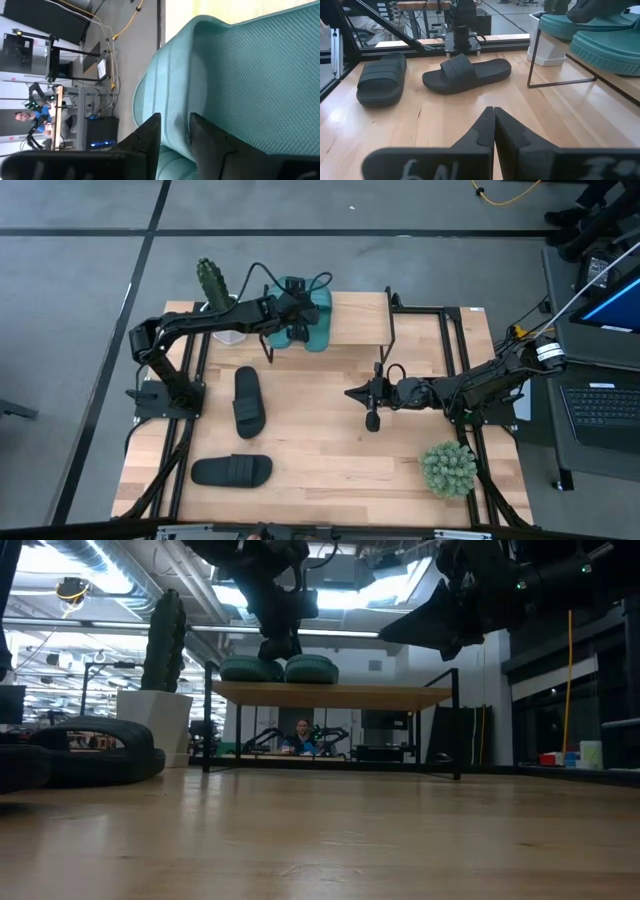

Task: Pick and place slides into the shelf
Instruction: Put the green slipper on the shelf

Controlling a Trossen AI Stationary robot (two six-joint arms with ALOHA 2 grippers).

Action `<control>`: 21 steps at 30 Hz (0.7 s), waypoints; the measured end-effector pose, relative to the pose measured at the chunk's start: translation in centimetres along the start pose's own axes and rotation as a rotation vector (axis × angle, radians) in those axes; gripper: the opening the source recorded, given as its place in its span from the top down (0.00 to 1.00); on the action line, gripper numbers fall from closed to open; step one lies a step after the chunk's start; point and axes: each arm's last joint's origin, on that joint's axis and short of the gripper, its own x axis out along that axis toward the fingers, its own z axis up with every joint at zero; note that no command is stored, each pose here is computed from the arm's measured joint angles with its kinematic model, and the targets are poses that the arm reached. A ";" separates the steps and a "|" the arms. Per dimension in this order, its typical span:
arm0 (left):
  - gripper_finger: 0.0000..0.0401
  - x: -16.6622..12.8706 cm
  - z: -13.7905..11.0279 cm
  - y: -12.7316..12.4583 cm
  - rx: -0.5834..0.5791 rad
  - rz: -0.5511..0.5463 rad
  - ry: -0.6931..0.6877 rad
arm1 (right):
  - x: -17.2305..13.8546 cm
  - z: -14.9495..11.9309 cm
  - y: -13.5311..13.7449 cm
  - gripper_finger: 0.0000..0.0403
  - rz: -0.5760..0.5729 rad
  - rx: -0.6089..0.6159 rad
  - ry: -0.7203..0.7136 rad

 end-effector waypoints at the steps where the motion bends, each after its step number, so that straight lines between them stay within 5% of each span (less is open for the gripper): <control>1: 0.78 0.0 0.0 0.0 0.001 -0.001 0.001 | 0.0 0.0 0.0 0.98 0.000 0.000 0.000; 21: 0.99 0.0 0.0 0.0 -0.009 -0.001 0.002 | 0.0 0.0 0.0 0.98 0.000 0.000 -0.001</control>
